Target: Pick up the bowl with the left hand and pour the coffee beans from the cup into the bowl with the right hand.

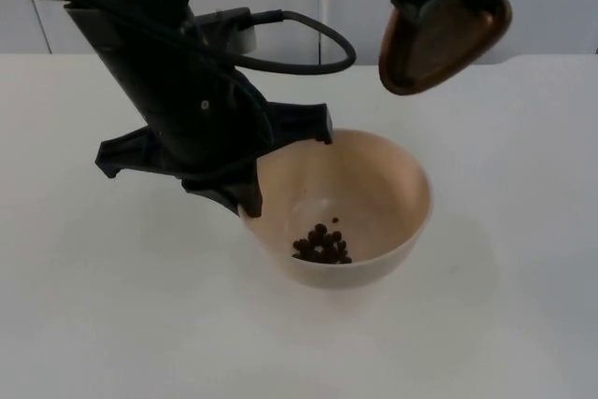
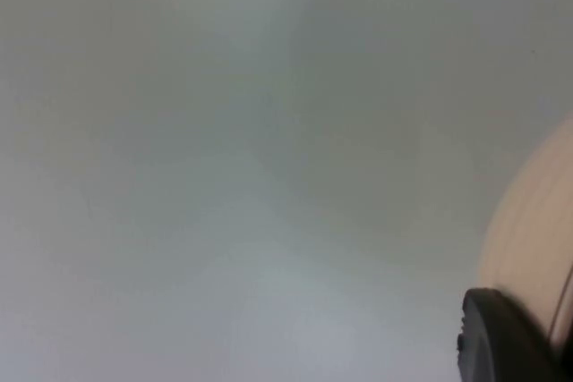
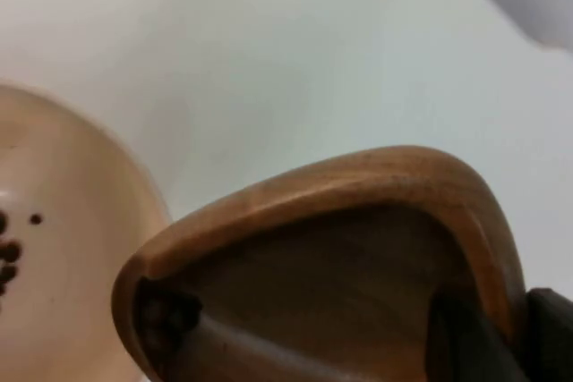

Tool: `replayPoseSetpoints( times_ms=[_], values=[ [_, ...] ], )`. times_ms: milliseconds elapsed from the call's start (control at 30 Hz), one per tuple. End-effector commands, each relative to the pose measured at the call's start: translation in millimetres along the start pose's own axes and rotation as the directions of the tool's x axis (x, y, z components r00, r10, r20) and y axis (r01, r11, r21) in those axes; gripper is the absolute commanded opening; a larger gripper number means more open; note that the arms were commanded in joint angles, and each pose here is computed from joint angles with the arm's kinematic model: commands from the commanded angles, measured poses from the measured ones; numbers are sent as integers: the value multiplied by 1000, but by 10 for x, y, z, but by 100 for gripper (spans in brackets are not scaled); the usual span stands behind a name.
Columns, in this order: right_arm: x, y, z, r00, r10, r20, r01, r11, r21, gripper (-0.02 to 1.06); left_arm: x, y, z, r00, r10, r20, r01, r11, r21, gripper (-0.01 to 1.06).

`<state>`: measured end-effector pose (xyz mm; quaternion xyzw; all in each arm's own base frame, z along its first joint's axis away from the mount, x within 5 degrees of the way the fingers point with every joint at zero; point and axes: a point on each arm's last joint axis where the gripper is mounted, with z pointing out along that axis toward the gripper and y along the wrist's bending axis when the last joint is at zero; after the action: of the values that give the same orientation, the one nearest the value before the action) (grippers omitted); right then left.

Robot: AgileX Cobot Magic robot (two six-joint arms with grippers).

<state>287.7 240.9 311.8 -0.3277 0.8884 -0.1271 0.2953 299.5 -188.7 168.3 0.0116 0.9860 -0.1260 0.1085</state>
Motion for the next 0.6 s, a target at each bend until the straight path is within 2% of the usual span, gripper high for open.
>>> replayPoseSetpoints(
  times_ms=[0, 233, 367, 400, 467, 567],
  values=[
    [22, -82, 31, 1000, 27, -3, -28, 997, -65, 0, 5, -20, -33, 1000, -11, 6, 11, 1000, 12, 0],
    [90, -256, 145, 995, 78, -61, -87, 983, -160, 0, 11, -18, -33, 1000, -11, 0, 11, 1000, 10, 0],
    [146, -428, 239, 982, 159, -101, -181, 945, -273, 0, 28, -9, -33, 1000, -8, -19, 8, 1000, -1, 0],
    [146, -428, 239, 982, 159, -101, -181, 945, -273, 0, 28, -9, -33, 1000, -8, -19, 8, 1000, -1, 0],
    [169, -542, 291, 972, 212, -105, -234, 924, -303, 0, 43, 15, -31, 999, 13, -33, -14, 1000, -24, 0],
    [192, -616, 322, 967, 230, -110, -253, 922, -292, 0, 72, 48, -9, 999, 23, -42, -25, 999, -43, 0]
  ],
)
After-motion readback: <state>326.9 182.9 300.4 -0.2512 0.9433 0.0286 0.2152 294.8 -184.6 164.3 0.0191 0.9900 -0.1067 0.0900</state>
